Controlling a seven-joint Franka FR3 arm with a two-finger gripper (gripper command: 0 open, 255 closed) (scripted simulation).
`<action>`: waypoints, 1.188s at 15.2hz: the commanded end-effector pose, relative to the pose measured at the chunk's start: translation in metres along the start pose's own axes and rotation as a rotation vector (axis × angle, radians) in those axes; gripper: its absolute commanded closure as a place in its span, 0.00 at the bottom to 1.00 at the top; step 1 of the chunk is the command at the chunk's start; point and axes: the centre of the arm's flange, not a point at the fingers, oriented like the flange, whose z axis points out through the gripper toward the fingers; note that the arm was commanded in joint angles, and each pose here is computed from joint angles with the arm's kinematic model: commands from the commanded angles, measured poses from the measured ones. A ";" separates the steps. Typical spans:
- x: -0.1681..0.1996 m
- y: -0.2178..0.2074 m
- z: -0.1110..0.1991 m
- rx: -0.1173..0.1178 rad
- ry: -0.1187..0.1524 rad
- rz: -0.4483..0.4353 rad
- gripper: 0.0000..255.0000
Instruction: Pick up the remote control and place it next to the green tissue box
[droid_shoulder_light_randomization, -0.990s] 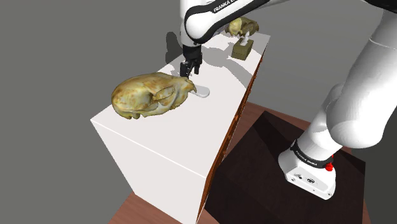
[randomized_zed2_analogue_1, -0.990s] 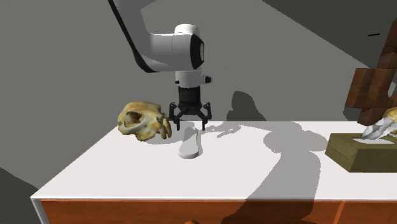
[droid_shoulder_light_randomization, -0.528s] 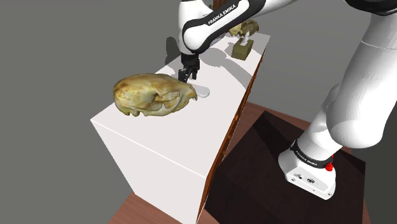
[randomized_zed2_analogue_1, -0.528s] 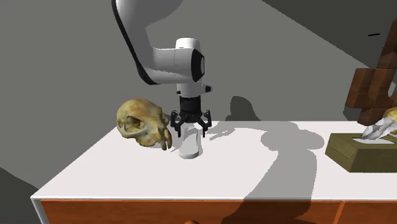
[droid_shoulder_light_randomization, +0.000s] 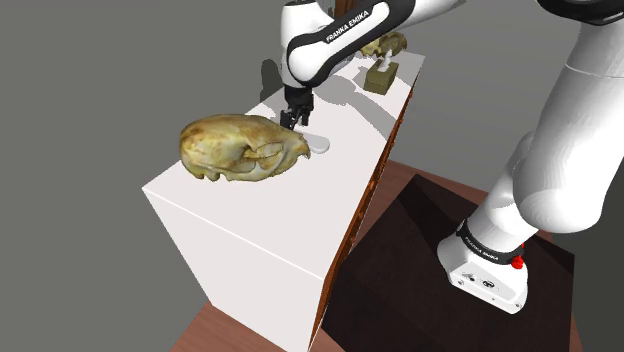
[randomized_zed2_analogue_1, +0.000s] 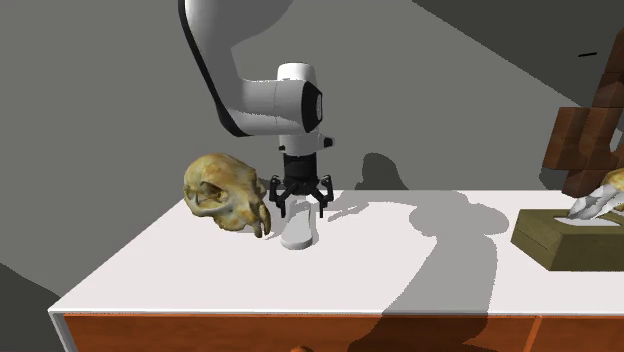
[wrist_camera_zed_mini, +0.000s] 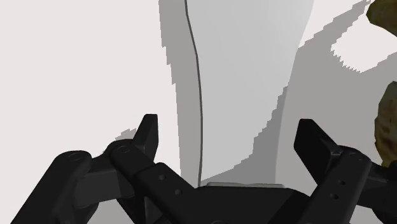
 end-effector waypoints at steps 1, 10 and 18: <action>-0.002 -0.009 0.009 0.004 -0.017 -0.013 0.00; -0.001 -0.010 0.008 0.003 -0.017 -0.013 1.00; -0.002 -0.008 -0.028 0.004 -0.017 -0.013 1.00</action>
